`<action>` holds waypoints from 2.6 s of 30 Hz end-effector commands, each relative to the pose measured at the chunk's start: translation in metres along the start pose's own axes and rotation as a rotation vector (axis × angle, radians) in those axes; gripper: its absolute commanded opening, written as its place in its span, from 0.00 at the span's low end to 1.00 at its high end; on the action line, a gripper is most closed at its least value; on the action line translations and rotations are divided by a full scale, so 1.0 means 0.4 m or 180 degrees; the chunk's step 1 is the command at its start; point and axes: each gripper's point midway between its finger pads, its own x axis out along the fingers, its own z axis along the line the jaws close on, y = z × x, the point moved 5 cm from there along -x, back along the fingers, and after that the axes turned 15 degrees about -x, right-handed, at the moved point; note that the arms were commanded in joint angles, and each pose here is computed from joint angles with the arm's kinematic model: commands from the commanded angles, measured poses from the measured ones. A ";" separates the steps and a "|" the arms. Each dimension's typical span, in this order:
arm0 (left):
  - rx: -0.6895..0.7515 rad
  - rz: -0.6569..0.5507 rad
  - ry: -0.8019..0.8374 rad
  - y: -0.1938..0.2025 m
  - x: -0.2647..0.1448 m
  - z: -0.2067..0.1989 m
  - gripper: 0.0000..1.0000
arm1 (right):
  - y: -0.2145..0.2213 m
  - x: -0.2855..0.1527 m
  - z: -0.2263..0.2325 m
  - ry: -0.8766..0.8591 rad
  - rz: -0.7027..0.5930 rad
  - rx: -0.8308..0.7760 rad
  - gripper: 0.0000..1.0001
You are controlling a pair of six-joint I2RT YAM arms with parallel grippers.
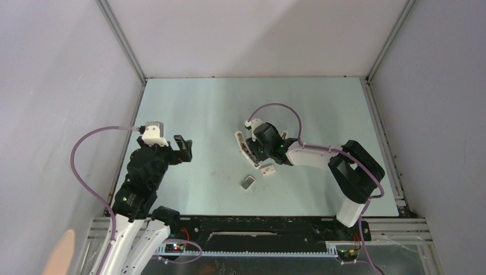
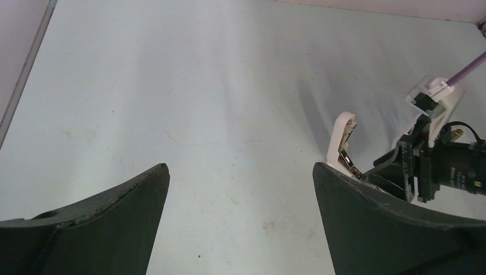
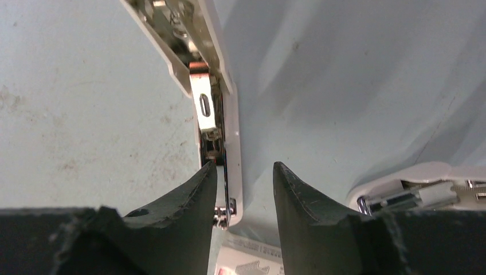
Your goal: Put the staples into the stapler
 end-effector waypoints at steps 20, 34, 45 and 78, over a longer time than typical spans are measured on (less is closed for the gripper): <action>-0.1187 0.0465 0.0499 0.033 0.134 -0.125 0.98 | 0.011 -0.101 0.039 -0.0181 -0.0605 -0.0178 0.44; -0.1420 0.0972 0.0614 0.105 0.350 -0.194 0.91 | 0.045 -0.049 0.045 -0.0098 -0.0510 -0.0225 0.43; -0.1511 0.1610 0.0777 0.220 0.473 -0.257 0.72 | 0.057 -0.040 0.048 -0.0109 -0.0459 -0.0264 0.29; -0.1119 0.1860 0.0759 0.333 0.433 -0.268 0.51 | 0.052 -0.036 0.055 -0.0165 -0.0500 -0.0227 0.13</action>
